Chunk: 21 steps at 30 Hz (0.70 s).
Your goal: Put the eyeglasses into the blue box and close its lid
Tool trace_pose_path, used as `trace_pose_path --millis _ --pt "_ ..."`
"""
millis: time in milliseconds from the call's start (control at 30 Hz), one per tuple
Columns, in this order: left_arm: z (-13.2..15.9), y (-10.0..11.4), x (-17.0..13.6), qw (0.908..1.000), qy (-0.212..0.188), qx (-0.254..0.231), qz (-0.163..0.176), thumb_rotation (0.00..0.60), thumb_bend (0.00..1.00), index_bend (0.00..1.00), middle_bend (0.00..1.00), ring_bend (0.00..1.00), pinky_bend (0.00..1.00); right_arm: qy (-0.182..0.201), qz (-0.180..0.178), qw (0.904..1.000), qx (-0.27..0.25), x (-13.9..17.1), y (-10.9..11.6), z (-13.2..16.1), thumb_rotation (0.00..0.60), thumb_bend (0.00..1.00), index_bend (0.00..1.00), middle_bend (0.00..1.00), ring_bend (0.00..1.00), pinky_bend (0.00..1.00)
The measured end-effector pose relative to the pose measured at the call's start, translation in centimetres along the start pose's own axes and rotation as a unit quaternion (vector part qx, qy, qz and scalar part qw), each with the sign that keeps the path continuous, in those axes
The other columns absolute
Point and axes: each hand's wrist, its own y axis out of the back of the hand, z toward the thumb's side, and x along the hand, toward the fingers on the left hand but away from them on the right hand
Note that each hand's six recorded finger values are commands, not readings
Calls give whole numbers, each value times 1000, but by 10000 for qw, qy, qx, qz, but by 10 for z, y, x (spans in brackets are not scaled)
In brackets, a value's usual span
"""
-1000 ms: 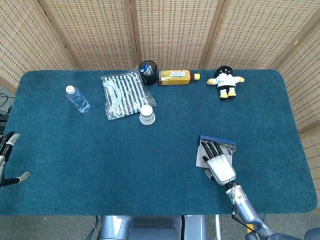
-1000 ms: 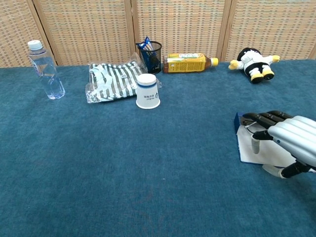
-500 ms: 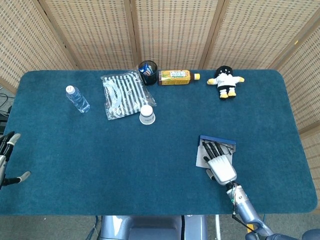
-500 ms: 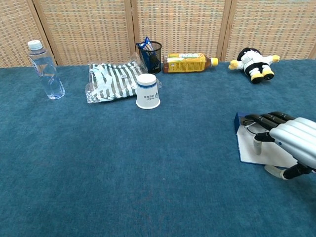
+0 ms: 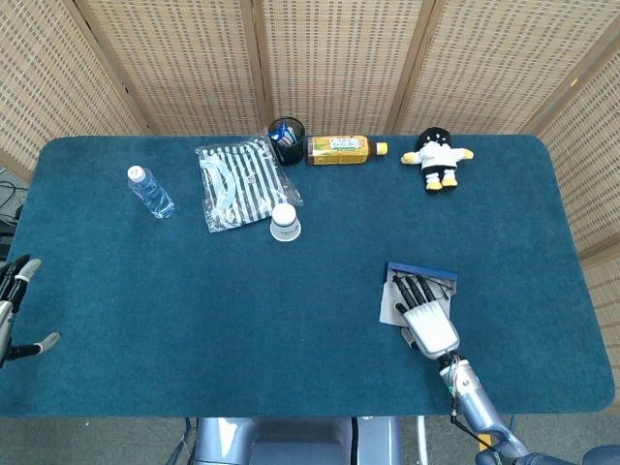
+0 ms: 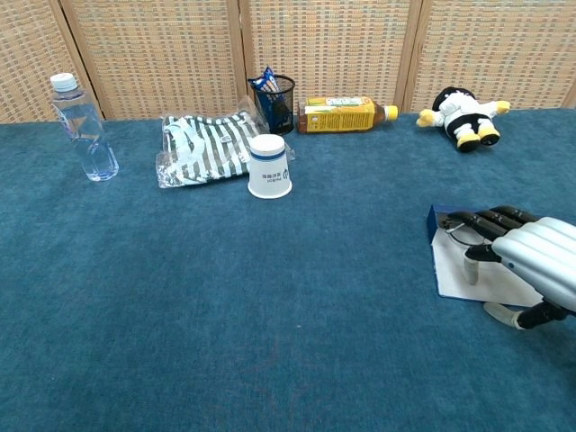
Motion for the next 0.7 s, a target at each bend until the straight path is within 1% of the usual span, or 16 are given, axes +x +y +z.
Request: trace_pose_path --millis 300,533,633,700 --pt "0 -1 1 10000 0 14 -23 600 0 0 0 0 0 45 -29 10000 -32 3 1 1 600 400 432 0 0 40" --pt "0 -1 1 10000 3 14 -16 600 0 0 0 0 0 13 -26 10000 66 1 -2 -2 600 403 432 0 0 41" --pt "1 -1 1 10000 -2 11 -20 600 0 0 0 0 0 4 -48 9999 102 0 -3 -2 600 434 432 0 0 40" --pt "1 -1 1 10000 -6 10 -23 600 0 0 0 0 0 -1 -75 9999 141 0 -3 -3 600 490 432 0 0 41"
